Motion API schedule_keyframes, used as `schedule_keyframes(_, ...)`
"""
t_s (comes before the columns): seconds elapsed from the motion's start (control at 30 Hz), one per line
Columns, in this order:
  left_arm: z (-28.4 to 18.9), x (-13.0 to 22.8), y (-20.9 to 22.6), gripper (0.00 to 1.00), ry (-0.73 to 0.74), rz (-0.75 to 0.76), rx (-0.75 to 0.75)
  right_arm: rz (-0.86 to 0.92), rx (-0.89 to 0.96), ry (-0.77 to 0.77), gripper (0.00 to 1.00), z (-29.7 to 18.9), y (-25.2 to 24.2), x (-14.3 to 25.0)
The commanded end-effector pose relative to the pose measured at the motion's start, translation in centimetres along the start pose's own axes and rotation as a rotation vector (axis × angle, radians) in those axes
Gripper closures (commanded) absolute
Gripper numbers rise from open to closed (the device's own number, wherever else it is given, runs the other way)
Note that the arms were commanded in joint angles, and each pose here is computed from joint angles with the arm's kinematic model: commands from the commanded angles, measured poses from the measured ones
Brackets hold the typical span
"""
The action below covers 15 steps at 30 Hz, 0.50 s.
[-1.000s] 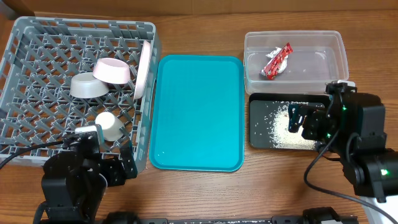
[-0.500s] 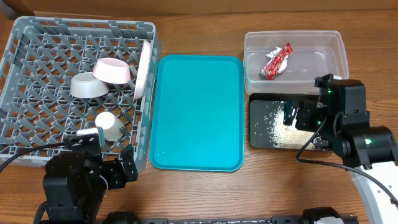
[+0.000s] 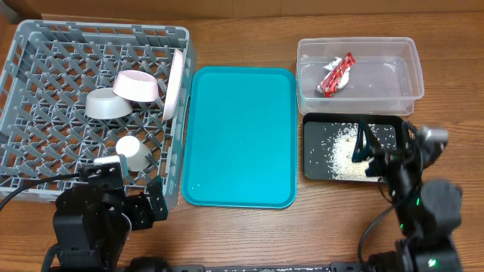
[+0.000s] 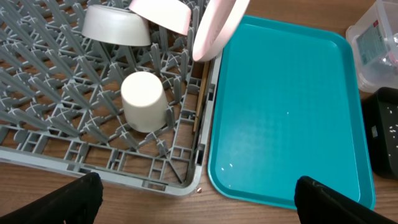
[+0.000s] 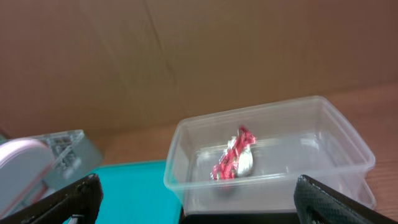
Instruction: Sort waste into correct bins and load items into the dishwasher
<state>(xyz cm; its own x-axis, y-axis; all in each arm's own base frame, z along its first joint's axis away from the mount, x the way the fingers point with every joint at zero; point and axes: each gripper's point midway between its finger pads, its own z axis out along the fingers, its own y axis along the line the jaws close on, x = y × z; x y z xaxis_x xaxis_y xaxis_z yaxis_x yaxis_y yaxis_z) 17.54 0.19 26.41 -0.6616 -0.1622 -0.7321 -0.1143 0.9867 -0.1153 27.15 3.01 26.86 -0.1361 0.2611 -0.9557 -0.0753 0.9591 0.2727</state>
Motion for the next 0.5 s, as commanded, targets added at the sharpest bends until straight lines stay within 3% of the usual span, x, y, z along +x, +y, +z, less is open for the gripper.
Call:
schedule_keyframes(0.0,0.0,0.0,0.2,0.0,-0.002,0.013,-0.01,-0.002,0.004,-0.069,0.0,-1.0,-1.0,1.9)
schedule_keyframes(0.2,0.0,0.0,0.2,0.0,-0.002,0.013,-0.01,-0.017,-0.018,-0.173,0.0,-2.0,-1.7,4.1)
schedule_keyframes(0.47,0.0,0.0,0.2,0.0,-0.002,0.013,-0.01,-0.181,-0.082,-0.17,0.0,-1.9,-0.9,6.0)
